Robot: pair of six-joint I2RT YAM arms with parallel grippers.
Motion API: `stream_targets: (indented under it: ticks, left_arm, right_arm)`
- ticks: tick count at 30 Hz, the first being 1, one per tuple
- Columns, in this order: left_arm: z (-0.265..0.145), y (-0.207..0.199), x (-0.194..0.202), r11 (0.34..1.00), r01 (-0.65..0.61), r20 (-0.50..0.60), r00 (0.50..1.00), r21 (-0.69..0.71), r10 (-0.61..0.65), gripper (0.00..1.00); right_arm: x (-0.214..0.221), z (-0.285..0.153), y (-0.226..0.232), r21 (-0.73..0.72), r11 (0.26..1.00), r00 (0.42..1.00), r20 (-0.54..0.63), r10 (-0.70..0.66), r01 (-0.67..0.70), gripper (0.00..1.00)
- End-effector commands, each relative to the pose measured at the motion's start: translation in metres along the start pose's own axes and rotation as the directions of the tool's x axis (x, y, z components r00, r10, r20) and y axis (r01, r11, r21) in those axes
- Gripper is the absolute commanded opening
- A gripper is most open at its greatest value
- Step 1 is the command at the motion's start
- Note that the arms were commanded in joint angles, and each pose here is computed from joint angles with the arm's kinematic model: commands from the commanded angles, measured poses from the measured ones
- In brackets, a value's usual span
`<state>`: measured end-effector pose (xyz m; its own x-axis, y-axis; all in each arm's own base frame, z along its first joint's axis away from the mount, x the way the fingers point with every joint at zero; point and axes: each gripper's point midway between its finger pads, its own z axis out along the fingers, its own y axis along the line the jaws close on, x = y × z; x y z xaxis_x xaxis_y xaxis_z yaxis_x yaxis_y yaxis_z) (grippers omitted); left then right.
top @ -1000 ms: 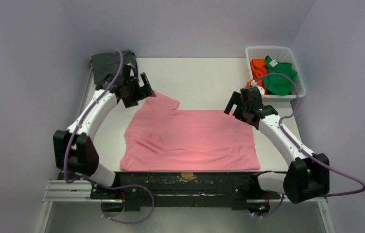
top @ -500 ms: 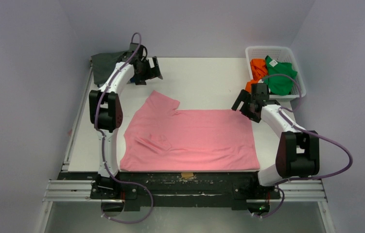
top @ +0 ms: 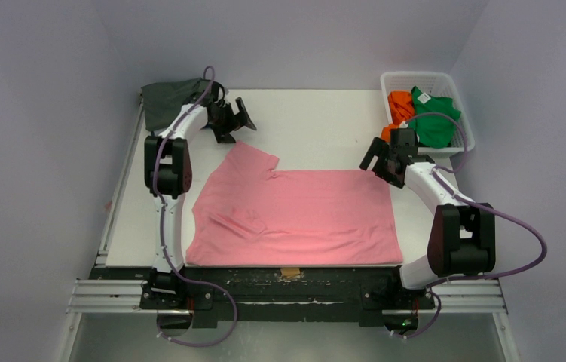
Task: Fold and stack the t-shirts
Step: Grab the side of the flattened tshirt furthest away from the robot with both arms
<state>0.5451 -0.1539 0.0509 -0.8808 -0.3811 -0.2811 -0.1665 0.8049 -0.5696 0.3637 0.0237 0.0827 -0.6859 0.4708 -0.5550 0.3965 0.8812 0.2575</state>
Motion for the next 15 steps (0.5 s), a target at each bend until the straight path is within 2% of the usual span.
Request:
stream_targets:
  ticks: [1, 3, 8, 13, 15]
  left_arm:
    - [-0.012, 0.006, 0.042, 0.993, -0.061, -0.106, 0.993, -0.104, 0.050, 0.95]
    - [-0.016, 0.011, 0.048, 0.983, -0.087, -0.117, 0.991, -0.159, 0.069, 0.89]
    - [-0.016, 0.031, 0.052, 0.943, -0.124, -0.138, 0.987, -0.309, 0.085, 0.62]
    - [-0.015, 0.036, 0.045, 0.918, -0.140, -0.117, 0.988, -0.371, 0.103, 0.50]
    - [-0.014, 0.035, 0.041, 0.917, -0.141, -0.102, 0.989, -0.374, 0.110, 0.48]
  right_arm:
    - [-0.020, -0.009, 0.010, -0.038, 0.999, 0.997, 0.076, 0.017, -0.014, 0.93]
    - [-0.019, -0.009, 0.011, -0.044, 0.999, 0.997, 0.075, 0.018, -0.015, 0.93]
    - [-0.014, -0.009, 0.013, -0.061, 0.998, 0.998, 0.058, 0.022, -0.018, 0.92]
    - [-0.012, -0.010, 0.013, -0.068, 0.997, 0.998, 0.058, 0.031, -0.027, 0.91]
    - [-0.011, -0.010, 0.014, -0.072, 0.997, 0.998, 0.055, 0.032, -0.028, 0.91]
